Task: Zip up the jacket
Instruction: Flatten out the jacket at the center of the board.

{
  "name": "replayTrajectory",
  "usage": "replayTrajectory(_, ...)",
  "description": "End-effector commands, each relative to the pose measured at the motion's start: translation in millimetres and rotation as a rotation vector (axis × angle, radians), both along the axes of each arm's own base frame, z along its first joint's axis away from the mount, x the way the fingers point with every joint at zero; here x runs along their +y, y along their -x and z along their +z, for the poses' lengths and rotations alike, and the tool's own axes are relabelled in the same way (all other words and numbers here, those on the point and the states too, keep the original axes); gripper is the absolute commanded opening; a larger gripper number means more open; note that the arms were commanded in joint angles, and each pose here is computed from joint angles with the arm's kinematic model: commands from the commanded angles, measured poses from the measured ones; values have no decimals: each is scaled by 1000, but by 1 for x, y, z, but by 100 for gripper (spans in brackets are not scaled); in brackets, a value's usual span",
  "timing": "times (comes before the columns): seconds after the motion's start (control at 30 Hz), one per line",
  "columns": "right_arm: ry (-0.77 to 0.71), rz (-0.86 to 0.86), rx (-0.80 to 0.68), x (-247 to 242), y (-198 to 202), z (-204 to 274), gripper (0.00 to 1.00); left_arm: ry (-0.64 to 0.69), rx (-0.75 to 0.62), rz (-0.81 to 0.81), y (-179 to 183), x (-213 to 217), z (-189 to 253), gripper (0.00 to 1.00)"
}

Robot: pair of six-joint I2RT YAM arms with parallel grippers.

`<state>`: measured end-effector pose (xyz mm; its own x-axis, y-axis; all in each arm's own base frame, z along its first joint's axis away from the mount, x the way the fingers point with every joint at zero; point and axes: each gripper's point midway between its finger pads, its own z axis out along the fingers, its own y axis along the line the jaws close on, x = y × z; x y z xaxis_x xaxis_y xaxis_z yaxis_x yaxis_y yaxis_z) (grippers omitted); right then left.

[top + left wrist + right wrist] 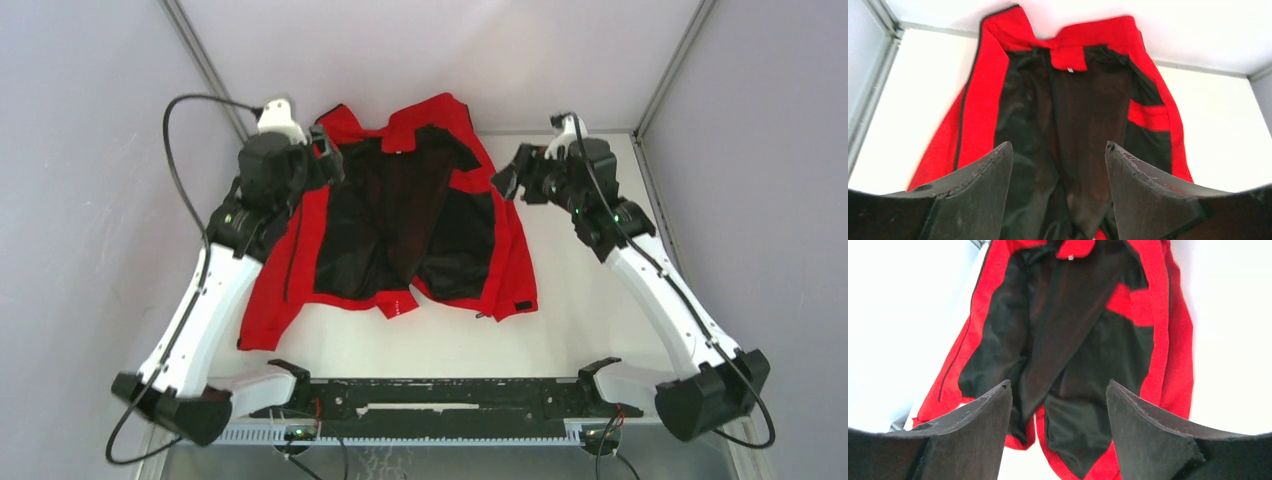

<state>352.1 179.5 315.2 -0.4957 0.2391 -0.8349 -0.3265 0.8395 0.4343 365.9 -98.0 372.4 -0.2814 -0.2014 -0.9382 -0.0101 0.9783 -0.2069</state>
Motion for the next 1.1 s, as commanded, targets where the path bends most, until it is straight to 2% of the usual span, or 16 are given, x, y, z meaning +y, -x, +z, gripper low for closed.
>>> replayTrajectory(0.0, 7, -7, 124, -6, 29, -58, 75, 101, 63, -120, 36, -18, -42, 72)
replayTrajectory(0.17, -12, -1, 143, -9, 76, -87, 74, 118, 107, -215, 78, -20, -70, 73)
replayTrajectory(0.33, -2, -25, 222, -15, 98, -140, 74, 106, 84, -259, 118, -10, -74, 74)
replayTrajectory(0.7, -27, -69, 354, 2, 71, -208, 74, 92, -2, -361, 176, 0, -101, 76)
replayTrajectory(1.07, -18, -129, 418, 6, 49, -249, 68, 141, -57, -432, 190, -10, -110, 77)
